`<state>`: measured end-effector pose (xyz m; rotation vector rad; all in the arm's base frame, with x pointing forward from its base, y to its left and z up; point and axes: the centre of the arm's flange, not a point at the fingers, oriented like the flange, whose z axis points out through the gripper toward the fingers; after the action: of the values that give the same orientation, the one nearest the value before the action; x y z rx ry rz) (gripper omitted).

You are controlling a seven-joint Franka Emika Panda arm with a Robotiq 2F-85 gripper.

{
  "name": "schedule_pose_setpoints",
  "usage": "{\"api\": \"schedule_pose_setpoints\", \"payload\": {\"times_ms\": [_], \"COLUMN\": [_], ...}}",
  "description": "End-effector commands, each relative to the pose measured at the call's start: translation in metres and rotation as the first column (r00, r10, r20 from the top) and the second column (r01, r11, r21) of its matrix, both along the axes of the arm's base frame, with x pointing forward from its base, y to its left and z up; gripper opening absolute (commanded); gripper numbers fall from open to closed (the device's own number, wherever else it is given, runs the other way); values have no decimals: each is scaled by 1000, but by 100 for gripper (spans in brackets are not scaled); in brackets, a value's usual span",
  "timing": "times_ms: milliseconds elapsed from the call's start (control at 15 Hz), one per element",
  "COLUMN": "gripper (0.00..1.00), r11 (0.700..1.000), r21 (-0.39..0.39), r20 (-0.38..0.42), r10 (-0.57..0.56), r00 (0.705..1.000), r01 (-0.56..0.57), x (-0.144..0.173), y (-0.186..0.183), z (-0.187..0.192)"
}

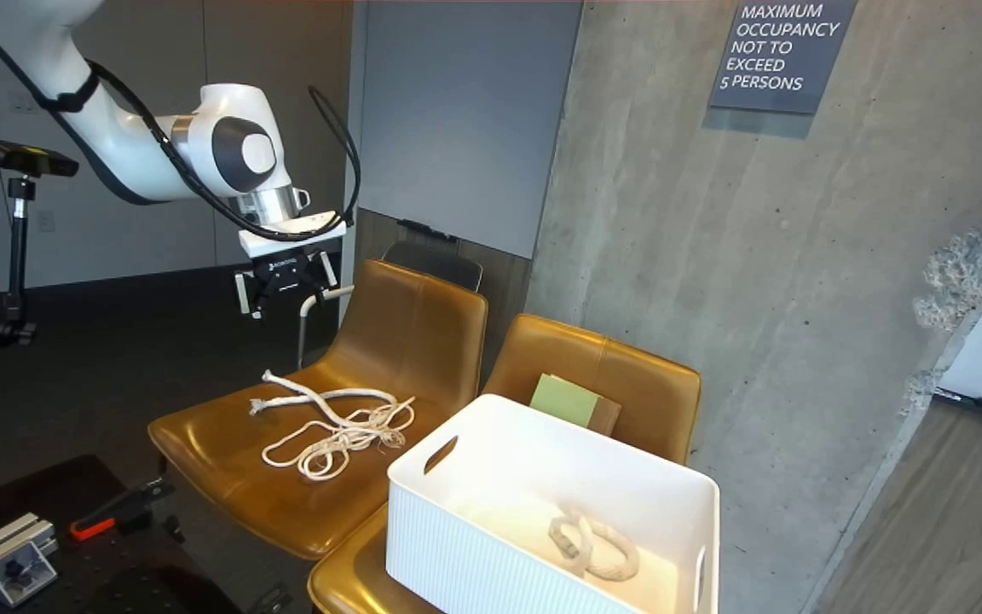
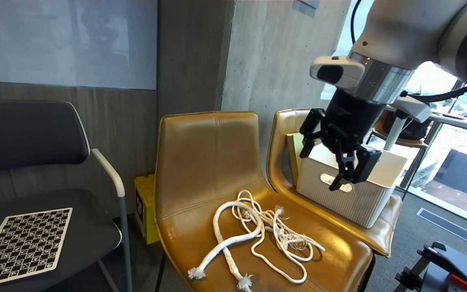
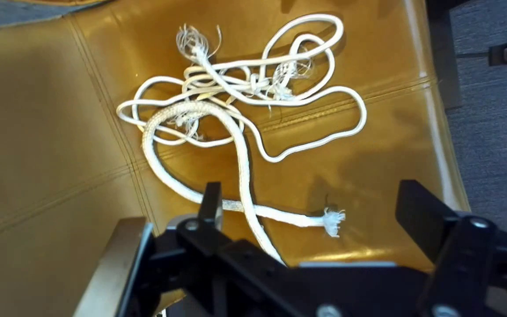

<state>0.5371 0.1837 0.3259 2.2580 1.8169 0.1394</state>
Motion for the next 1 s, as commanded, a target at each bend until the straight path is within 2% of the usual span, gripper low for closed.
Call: {"api": "schedule_pose_setpoints", "payload": {"times_ms": [0, 200, 400, 600, 933], "gripper": [100, 100, 100, 100, 100], "r11": [992, 982, 965, 935, 865], "r21": [-23, -15, -13, -26, -124], "r20": [-25, -77, -138, -172, -179], "r10": [126, 186, 256, 344, 463], "r00": [992, 979, 957, 923, 868], "r01": [-127, -188, -261, -353, -487], "x": [74, 101, 104, 94, 85], "y": [24, 34, 60, 97, 142], "z": [-32, -89, -150, -193, -237]}}
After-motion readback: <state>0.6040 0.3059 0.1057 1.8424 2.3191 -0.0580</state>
